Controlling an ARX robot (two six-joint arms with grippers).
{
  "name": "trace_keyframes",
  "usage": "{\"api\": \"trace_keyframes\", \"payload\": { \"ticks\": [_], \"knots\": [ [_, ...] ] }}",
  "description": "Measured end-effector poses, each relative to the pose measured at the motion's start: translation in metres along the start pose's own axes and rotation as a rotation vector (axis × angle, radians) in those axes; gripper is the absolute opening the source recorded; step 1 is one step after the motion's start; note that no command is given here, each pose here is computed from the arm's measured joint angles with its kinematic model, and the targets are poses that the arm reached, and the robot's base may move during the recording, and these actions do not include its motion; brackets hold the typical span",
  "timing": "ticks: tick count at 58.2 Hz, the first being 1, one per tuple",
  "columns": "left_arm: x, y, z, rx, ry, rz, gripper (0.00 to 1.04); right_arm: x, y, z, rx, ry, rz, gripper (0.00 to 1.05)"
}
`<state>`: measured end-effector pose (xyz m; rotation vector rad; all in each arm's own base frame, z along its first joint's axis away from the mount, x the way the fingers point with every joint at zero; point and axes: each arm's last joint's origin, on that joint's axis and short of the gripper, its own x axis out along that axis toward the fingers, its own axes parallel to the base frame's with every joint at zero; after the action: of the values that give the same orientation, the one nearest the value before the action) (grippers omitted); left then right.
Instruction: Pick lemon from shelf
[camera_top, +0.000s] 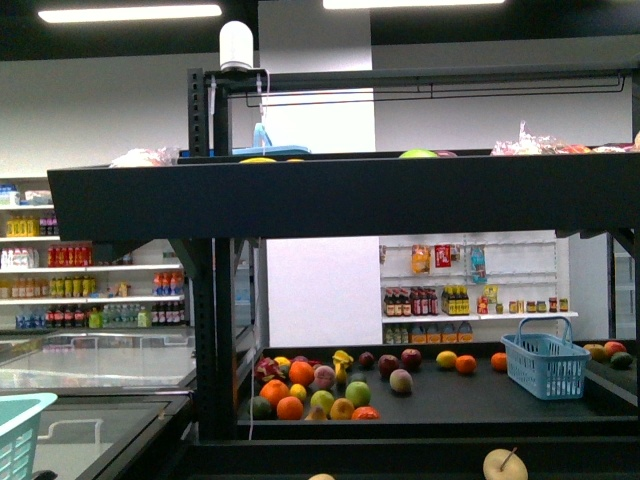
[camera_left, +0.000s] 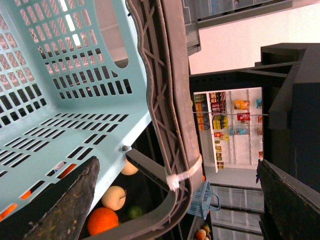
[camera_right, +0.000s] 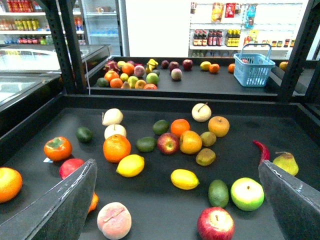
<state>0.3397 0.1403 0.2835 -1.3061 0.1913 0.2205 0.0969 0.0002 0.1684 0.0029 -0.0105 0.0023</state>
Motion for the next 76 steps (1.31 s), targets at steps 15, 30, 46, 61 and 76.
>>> {"api": "trace_keyframes", "payload": {
  "ticks": [15,30,46,61,76],
  "knots": [
    [0.026,-0.003,0.010,-0.005,-0.014,-0.005,0.97,0.000,0.000,0.000,0.000,0.000,0.000,0.97],
    [0.042,-0.009,0.010,0.002,-0.005,-0.013,0.70,0.000,0.000,0.000,0.000,0.000,0.000,0.97],
    [0.047,-0.005,0.008,-0.042,0.001,0.008,0.24,0.000,0.000,0.000,0.000,0.000,0.000,0.97],
    [0.034,-0.014,-0.009,0.017,0.060,-0.015,0.19,0.000,0.000,0.000,0.000,0.000,0.000,0.97],
    [-0.013,-0.053,-0.047,0.162,0.192,-0.115,0.16,0.000,0.000,0.000,0.000,0.000,0.000,0.97]
  ]
}}
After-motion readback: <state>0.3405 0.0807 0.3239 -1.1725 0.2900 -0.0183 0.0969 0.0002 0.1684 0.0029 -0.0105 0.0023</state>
